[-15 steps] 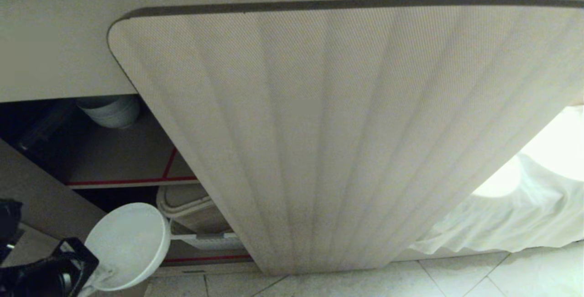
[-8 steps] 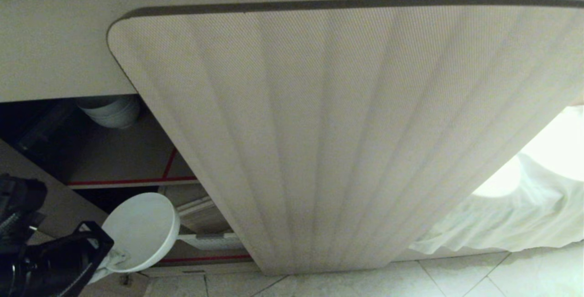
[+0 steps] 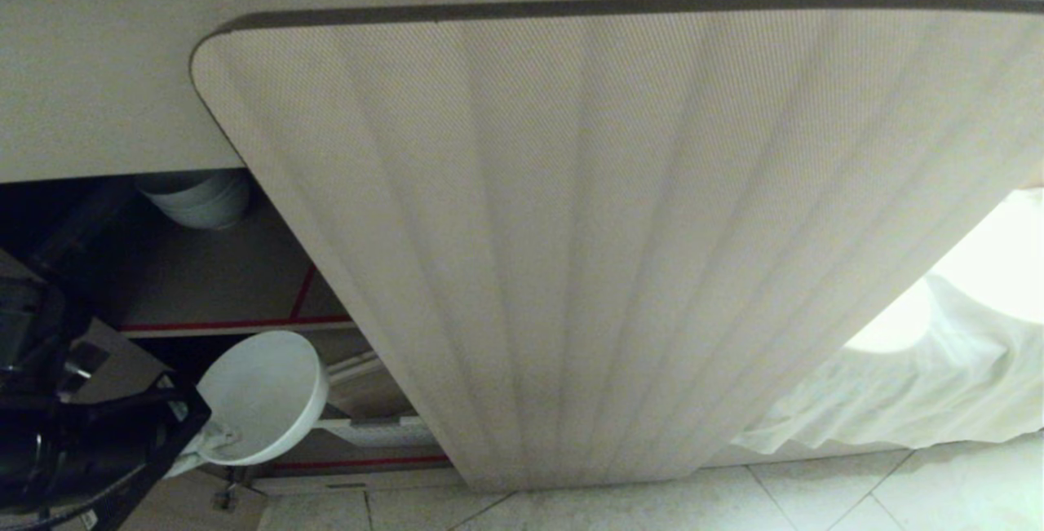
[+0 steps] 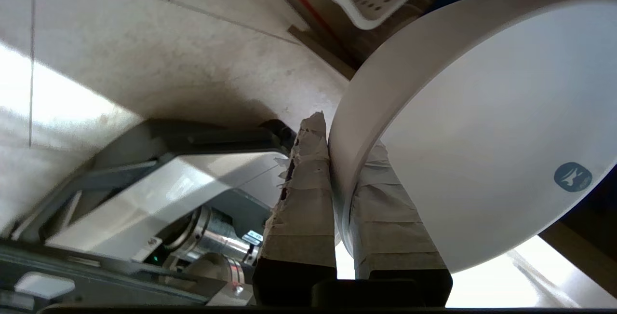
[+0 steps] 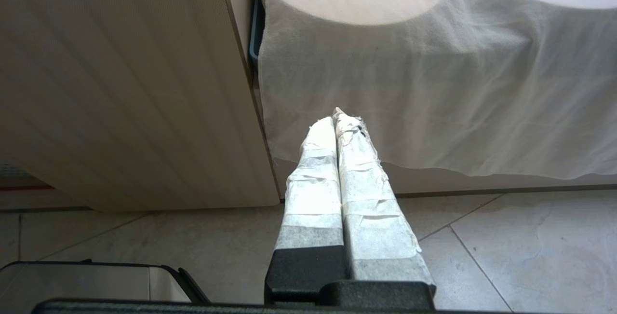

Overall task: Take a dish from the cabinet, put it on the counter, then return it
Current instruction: Put it back into the cabinet

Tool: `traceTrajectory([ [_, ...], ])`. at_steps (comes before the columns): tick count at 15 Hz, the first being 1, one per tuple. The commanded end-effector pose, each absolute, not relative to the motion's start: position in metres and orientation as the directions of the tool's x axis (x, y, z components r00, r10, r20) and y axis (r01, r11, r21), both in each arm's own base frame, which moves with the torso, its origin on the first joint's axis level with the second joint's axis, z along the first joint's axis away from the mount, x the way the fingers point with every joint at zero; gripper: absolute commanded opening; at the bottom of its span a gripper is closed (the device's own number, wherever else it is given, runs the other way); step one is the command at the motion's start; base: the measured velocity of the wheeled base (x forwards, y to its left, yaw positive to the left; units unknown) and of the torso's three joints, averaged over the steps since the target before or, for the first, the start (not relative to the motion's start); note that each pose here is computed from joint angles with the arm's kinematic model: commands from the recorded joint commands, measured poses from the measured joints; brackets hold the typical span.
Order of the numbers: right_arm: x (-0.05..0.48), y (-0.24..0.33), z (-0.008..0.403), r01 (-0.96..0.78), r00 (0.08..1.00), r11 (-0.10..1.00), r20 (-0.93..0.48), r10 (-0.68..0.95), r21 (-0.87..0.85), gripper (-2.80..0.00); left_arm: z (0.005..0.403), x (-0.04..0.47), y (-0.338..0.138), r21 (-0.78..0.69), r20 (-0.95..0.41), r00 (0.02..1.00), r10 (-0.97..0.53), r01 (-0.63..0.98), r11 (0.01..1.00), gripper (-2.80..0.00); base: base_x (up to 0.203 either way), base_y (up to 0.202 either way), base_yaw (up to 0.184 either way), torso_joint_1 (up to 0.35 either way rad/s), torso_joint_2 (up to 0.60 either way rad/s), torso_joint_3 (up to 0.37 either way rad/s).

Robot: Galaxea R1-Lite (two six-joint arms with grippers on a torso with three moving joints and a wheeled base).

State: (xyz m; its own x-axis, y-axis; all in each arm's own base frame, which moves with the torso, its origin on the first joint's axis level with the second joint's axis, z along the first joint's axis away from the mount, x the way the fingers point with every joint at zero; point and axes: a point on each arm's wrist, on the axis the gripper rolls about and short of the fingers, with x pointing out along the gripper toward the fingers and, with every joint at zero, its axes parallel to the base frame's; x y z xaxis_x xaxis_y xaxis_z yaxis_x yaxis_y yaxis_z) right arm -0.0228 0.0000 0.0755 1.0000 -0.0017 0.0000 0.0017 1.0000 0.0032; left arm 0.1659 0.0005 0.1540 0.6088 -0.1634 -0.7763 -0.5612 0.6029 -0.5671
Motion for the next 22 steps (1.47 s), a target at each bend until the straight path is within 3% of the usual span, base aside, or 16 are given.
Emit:
traceTrajectory([
  [1,-0.023,0.0,0.075,0.002,1.0,1.0,0.0,-0.002,0.003,-2.8,0.154,0.169,0.005,-0.566,-0.776,0.607,-0.172,-0.55,0.614,-2.8,0.0,0.0,0.0,0.0,0.0,0.0],
  [7,-0.023,0.0,0.075,0.002,1.0,1.0,0.0,-0.002,0.003,-2.8,0.152,0.189,0.019,-0.549,-0.783,0.593,-0.186,-0.519,0.655,-2.8,0.0,0.0,0.0,0.0,0.0,0.0],
  [22,-0.023,0.0,0.075,0.001,1.0,1.0,0.0,-0.001,0.003,-2.8,0.161,0.243,0.037,-0.573,-0.766,0.615,-0.188,-0.518,0.635,-2.8,0.0,0.0,0.0,0.0,0.0,0.0],
])
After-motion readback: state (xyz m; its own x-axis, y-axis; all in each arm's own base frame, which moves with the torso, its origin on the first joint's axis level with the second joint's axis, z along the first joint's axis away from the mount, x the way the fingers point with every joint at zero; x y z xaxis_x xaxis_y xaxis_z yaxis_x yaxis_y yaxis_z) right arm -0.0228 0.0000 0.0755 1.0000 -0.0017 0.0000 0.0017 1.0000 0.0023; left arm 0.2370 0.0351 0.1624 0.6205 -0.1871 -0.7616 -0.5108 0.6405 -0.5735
